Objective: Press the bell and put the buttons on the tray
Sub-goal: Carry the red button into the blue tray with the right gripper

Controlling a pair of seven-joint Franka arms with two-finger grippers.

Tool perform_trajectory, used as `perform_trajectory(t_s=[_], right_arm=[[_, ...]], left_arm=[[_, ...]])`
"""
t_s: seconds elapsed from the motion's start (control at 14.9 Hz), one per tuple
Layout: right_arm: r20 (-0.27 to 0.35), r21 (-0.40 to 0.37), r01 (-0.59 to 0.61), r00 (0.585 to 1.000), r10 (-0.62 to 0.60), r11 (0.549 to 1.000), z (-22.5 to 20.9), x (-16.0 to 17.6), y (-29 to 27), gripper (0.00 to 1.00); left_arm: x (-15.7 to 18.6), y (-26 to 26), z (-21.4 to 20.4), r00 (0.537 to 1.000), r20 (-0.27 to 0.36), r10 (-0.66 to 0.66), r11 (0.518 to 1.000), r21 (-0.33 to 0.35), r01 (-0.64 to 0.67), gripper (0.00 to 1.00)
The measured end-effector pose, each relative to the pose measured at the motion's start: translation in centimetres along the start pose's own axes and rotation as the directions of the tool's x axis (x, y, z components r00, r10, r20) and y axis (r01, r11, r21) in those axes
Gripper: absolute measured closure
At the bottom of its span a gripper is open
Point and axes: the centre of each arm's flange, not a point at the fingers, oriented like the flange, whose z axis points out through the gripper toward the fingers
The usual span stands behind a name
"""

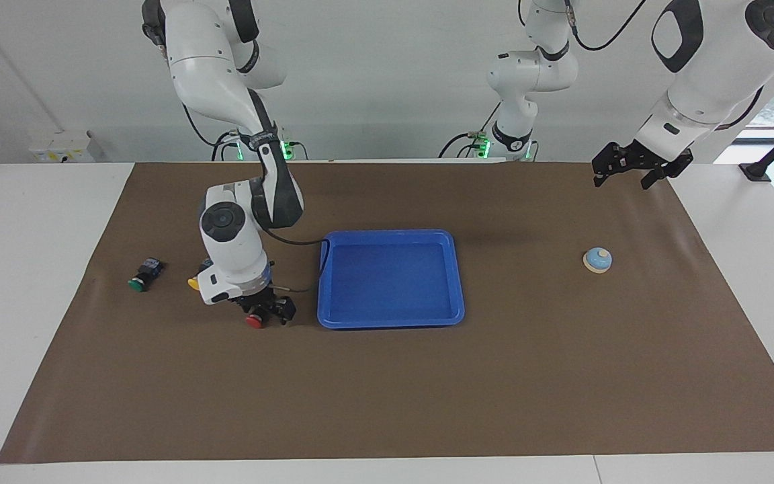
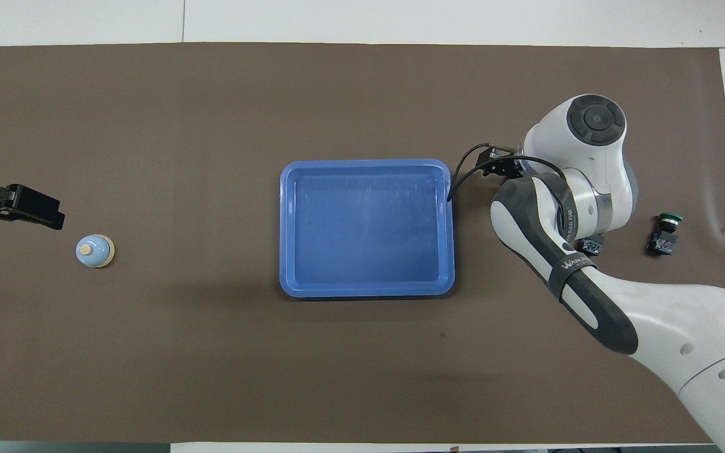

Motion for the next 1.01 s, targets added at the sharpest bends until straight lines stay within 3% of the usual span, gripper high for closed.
perform_trajectory(t_s=[0.27, 0.6, 0.81, 1.01], right_arm=[[0.005, -0.005, 0.003, 1.000, -0.003, 1.000, 0.2, -0.3, 0.1, 0.00], [0.015, -0.012, 0.008, 1.000, -0.008, 1.000, 0.6, -0.8, 0.3, 0.55], [0.014, -0.012, 0.012, 1.000, -0.012, 1.000, -0.1, -0.9, 0.1, 0.57], [0.037, -0.021, 0.044, 0.998, -0.043, 0.999, -4.7, -1.0, -2.4, 0.57]], left_arm=[[-0.1, -0.1, -0.1, 1.000, -0.002, -0.002, 1.000, 0.000, 0.002, 0.00], [-0.1, -0.1, -0.1, 1.000, -0.002, -0.003, 1.000, 0.000, 0.003, 0.00], [-0.1, -0.2, -0.1, 1.000, -0.002, -0.003, 1.000, 0.000, 0.003, 0.00], [-0.1, -0.2, -0.1, 1.000, -0.002, -0.004, 1.000, 0.000, 0.004, 0.00]])
